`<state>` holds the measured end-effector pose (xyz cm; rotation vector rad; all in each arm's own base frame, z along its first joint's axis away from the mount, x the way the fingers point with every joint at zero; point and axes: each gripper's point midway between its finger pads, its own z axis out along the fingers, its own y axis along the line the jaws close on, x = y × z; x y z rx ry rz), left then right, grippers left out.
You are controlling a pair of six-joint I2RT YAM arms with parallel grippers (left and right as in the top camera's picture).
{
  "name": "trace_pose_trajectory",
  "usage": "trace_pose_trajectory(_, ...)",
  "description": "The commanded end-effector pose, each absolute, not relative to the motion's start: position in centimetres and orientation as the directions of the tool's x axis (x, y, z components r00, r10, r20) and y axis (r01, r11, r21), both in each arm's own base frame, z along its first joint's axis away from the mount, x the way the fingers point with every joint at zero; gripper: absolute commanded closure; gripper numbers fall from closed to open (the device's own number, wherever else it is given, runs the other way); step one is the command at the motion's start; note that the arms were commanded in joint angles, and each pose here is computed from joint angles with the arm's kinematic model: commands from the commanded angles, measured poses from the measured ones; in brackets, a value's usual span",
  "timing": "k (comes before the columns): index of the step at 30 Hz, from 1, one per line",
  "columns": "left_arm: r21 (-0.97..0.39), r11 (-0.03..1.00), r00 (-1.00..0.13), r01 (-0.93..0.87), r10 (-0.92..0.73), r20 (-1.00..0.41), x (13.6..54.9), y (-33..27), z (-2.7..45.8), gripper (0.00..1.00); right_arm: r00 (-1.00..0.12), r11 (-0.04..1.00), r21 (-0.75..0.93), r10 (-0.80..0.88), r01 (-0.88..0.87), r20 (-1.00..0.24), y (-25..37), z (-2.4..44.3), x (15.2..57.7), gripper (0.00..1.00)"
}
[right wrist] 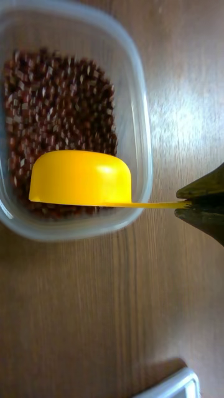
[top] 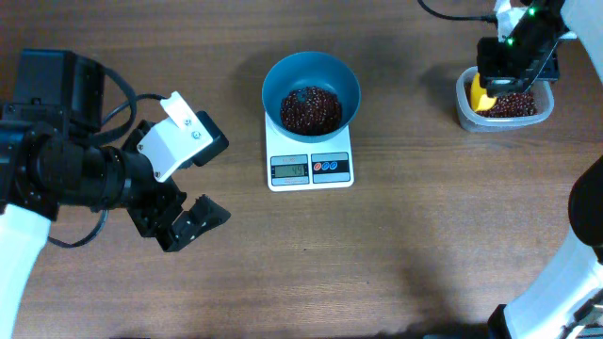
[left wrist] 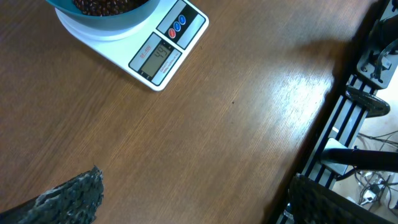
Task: Scoop item into bowl and weigh 50g on scale
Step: 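Return the scoop to the bean tub and scoop more beans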
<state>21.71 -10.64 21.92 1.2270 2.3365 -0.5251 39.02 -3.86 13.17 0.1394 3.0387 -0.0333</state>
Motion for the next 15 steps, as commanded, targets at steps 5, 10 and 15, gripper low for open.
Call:
trace_pose_trajectory(5, -0.108, 0.522, -0.486, 0.846, 0.673, -0.557, 21.9, -10.7, 22.2, 0.01, -0.985, 0.980, 0.176, 0.119, 0.096, -0.122, -2.6, 14.0, 39.1, 0.96)
trace_pose_trajectory(10, -0.108, 0.522, -0.486, 0.846, 0.673, -0.557, 21.9, -10.7, 22.2, 0.01, -0.977, 0.946, 0.318, 0.119, 0.057, -0.179, -5.1, 14.8, 39.2, 0.96)
trace_pose_trajectory(15, -0.108, 0.522, -0.486, 0.846, 0.673, -0.557, 21.9, -10.7, 22.2, 0.01, -0.976, 0.967, 0.247, 0.117, 0.069, -0.185, -9.5, 14.5, 38.1, 0.96)
